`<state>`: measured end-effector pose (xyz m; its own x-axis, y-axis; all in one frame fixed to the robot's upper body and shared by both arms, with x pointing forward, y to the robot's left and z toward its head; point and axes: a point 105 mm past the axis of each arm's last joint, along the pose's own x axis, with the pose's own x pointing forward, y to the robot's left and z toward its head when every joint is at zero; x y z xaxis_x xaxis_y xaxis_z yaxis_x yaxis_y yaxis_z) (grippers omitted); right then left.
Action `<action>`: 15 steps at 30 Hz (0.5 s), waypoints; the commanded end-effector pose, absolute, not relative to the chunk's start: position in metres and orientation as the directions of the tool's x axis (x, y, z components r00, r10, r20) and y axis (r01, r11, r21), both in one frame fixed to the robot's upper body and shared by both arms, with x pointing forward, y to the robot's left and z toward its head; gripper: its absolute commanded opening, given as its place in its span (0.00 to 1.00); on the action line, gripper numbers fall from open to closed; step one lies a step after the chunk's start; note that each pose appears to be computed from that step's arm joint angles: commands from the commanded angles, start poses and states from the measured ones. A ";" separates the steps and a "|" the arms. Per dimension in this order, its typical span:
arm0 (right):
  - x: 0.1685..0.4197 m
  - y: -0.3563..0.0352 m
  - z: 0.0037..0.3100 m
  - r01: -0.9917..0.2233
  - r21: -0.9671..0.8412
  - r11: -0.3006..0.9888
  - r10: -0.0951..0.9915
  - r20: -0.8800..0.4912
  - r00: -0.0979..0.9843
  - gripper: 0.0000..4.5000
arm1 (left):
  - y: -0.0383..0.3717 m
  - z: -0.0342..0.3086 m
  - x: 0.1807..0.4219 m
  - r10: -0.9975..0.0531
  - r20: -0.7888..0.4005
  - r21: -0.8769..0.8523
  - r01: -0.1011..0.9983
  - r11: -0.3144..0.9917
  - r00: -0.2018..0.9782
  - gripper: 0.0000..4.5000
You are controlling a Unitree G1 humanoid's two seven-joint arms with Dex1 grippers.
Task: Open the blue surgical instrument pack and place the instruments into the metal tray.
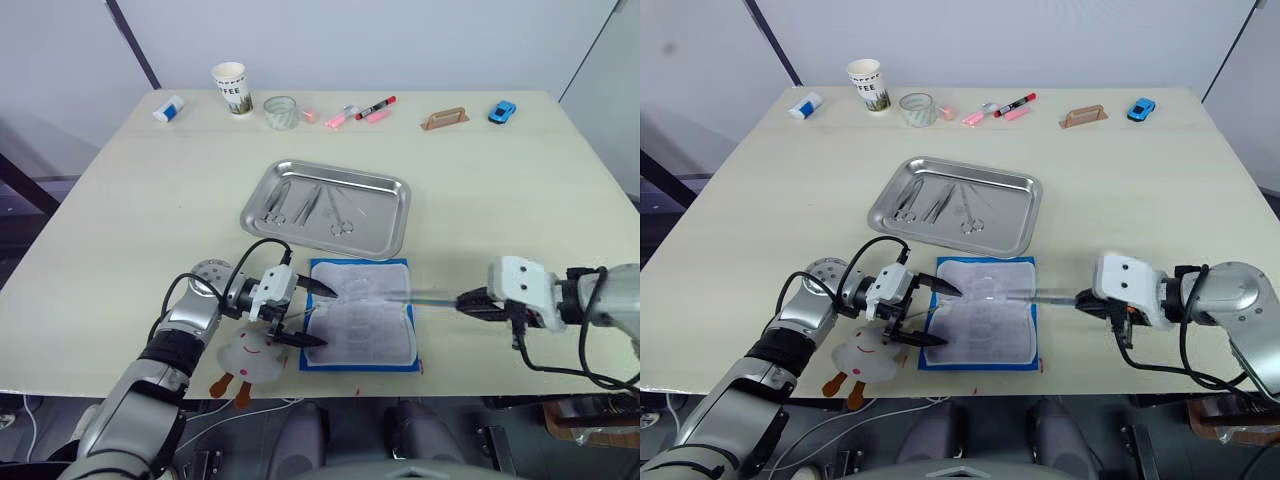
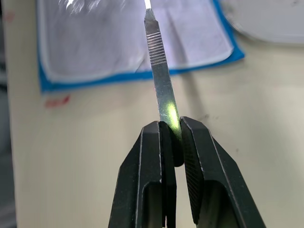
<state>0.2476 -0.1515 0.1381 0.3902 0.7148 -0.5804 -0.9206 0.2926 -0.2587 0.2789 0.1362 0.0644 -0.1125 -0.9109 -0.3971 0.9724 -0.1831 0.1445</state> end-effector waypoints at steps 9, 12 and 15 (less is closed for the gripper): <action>0.295 -0.113 0.162 -0.771 -0.112 0.627 0.698 -0.358 0.620 0.00 | 0.143 0.047 0.268 -0.882 -0.443 0.055 0.977 -0.207 -0.162 1.00; 0.317 -0.098 0.169 -0.707 -0.056 0.705 0.661 -0.310 0.683 0.00 | 0.143 0.048 0.268 -0.885 -0.439 0.058 0.978 -0.203 -0.157 1.00; 0.335 -0.086 0.172 -0.654 -0.028 0.756 0.618 -0.296 0.728 0.00 | 0.142 0.050 0.268 -0.890 -0.431 0.067 0.979 -0.195 -0.148 1.00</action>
